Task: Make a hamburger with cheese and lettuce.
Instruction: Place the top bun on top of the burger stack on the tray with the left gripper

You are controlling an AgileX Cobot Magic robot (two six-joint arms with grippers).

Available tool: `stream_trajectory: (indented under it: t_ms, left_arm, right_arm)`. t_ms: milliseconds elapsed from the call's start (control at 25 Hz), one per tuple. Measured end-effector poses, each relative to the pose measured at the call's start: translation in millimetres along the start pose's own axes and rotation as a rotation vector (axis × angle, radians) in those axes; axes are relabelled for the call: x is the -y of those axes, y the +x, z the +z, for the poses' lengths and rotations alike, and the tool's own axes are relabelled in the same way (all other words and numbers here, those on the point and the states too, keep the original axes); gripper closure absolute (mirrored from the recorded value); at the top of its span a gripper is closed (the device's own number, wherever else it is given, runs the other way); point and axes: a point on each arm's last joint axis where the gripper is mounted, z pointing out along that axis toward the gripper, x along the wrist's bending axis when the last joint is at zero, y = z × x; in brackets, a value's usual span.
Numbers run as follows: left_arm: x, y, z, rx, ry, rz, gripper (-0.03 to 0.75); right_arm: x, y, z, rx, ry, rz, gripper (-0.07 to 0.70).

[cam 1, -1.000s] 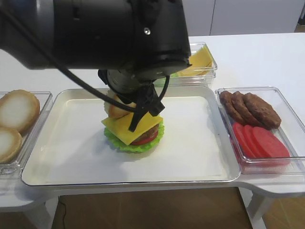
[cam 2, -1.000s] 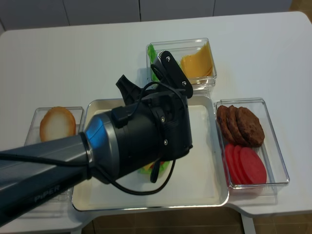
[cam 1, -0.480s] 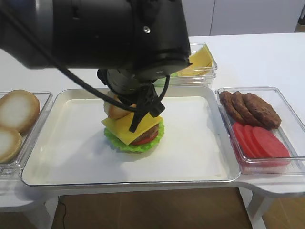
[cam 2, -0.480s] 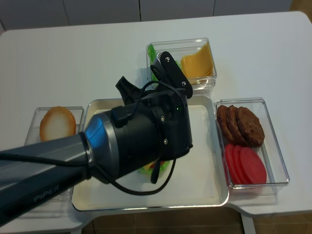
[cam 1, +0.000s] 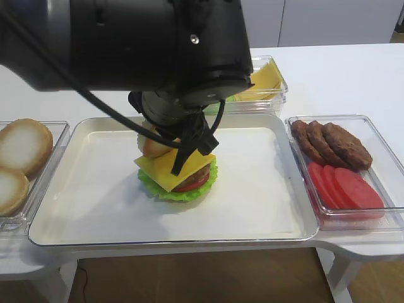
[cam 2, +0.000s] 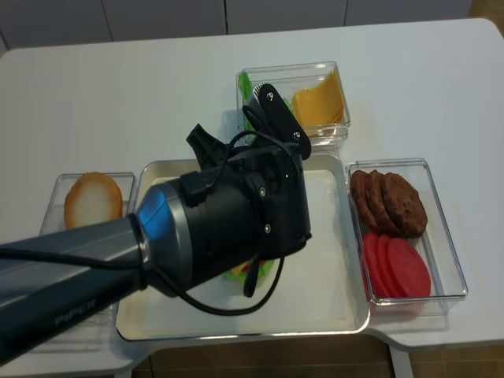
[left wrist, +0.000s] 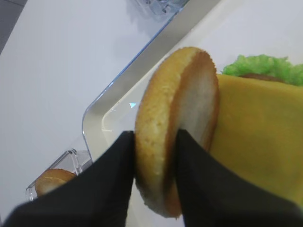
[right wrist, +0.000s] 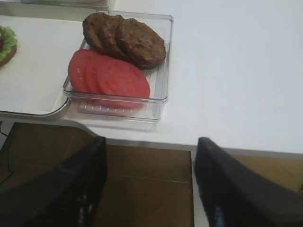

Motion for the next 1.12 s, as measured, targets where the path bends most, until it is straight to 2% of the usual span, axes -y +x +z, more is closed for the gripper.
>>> stream_trajectory:
  t_ms: [440,1120]
  left_arm:
    - [1.8,-1.9,0.0,0.021,0.02,-0.011,0.417]
    - [6.8,-8.8,-0.5,0.096,0.077,-0.047,0.412]
  right_arm:
    - [0.0,0.0,0.0,0.0,0.0,0.0,0.185]
    - [0.0,0.0,0.0,0.0,0.0,0.0,0.185]
